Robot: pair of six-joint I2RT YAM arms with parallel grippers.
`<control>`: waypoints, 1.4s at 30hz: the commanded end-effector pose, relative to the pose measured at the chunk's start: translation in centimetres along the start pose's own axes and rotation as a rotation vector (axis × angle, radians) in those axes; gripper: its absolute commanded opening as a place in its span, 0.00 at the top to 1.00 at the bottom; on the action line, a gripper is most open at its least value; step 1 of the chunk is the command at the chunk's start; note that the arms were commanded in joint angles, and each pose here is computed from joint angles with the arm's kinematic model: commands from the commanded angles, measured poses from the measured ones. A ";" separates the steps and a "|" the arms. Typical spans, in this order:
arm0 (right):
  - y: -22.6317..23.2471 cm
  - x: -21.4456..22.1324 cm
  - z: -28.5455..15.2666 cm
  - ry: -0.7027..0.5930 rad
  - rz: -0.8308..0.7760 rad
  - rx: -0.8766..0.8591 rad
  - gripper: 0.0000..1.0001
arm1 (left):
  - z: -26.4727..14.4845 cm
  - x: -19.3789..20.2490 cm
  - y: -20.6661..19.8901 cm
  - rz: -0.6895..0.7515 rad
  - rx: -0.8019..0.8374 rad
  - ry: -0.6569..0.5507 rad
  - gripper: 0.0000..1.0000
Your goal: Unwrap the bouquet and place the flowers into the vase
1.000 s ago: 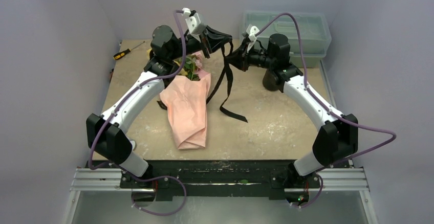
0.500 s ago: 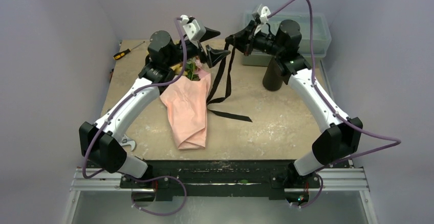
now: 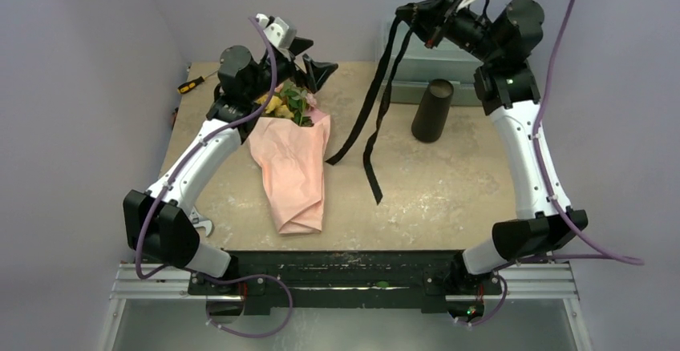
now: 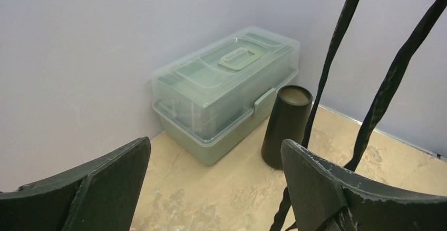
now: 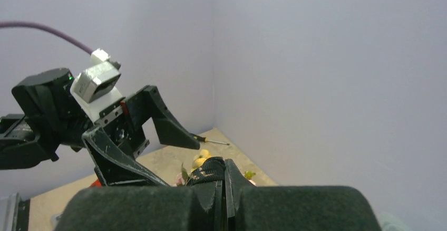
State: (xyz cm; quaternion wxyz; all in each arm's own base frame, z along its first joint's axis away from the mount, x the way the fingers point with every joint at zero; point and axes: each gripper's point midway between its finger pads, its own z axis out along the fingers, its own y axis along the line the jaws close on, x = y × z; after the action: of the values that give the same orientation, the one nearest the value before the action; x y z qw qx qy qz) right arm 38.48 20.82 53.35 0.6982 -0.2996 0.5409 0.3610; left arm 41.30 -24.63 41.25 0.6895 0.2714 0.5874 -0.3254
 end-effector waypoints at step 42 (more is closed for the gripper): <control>-22.4 -12.0 -18.7 -0.042 -0.222 0.818 1.00 | 2.0 3.2 1.9 -0.017 0.013 0.056 0.10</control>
State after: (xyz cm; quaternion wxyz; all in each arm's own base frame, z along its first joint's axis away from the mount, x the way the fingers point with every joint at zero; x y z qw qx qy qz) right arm 46.37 -9.17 58.67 0.7773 -0.0324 0.6252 0.0626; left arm 44.21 -25.99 36.11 0.6478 0.2736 0.6239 -0.3410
